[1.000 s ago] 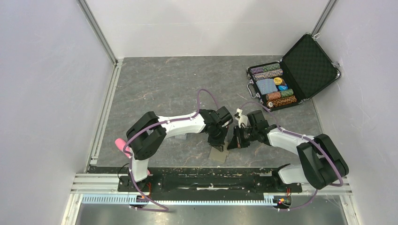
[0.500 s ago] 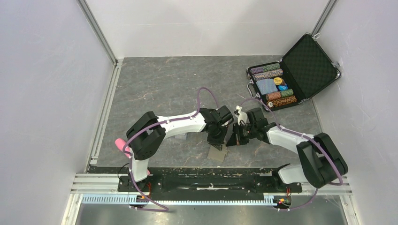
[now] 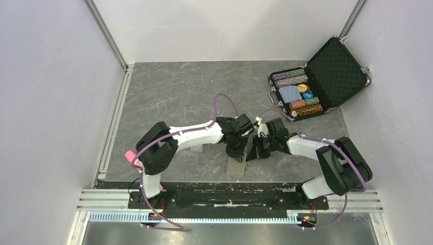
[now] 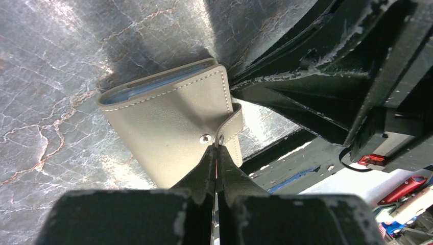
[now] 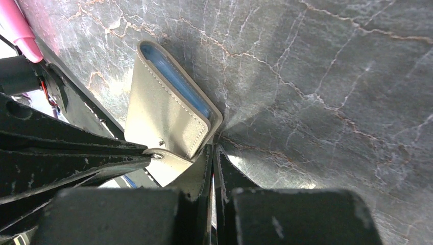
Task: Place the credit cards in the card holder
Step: Close the card holder at the center of the board.
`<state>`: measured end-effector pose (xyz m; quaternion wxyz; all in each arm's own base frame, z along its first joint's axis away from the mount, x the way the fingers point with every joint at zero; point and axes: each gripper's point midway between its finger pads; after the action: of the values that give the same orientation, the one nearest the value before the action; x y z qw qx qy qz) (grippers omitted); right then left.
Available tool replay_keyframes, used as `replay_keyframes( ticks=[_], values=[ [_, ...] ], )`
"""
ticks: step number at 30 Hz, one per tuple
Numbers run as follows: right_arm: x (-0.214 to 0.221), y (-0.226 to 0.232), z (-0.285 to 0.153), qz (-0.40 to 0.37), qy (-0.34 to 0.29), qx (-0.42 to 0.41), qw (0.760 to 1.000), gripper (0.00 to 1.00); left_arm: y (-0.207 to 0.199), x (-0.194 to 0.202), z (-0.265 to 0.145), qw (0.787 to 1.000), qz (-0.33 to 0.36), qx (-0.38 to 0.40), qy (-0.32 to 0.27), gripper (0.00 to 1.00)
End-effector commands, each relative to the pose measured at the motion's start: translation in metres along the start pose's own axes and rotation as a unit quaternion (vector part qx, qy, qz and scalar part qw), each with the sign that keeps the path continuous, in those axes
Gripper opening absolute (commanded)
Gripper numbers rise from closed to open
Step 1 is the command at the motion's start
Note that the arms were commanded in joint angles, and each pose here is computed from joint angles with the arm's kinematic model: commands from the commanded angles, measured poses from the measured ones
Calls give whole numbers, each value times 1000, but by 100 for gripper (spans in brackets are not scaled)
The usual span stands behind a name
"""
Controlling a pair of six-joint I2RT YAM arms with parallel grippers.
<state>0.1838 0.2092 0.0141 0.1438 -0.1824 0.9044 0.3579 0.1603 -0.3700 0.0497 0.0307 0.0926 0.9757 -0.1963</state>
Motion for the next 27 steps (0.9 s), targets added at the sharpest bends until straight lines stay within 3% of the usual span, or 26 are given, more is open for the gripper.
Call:
replay_keyframes(
  ticks=[1, 27],
  values=[
    [-17, 2, 1, -19, -20, 4, 1000, 0, -7, -12, -16, 999, 26, 3, -32, 2],
    [-32, 24, -10, -48, -54, -33, 997, 0, 24, -3, -1, 997, 30, -66, -7, 2]
  ],
)
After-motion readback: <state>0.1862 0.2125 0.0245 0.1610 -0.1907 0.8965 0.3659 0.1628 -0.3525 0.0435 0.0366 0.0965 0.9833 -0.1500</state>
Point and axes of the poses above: each gripper's point midway between its finger pads, its own z axis out along the fingers, its own y axis along the line the jaws close on, x = y × z, and after that the axes turned 10 degrees about -z, right-handed
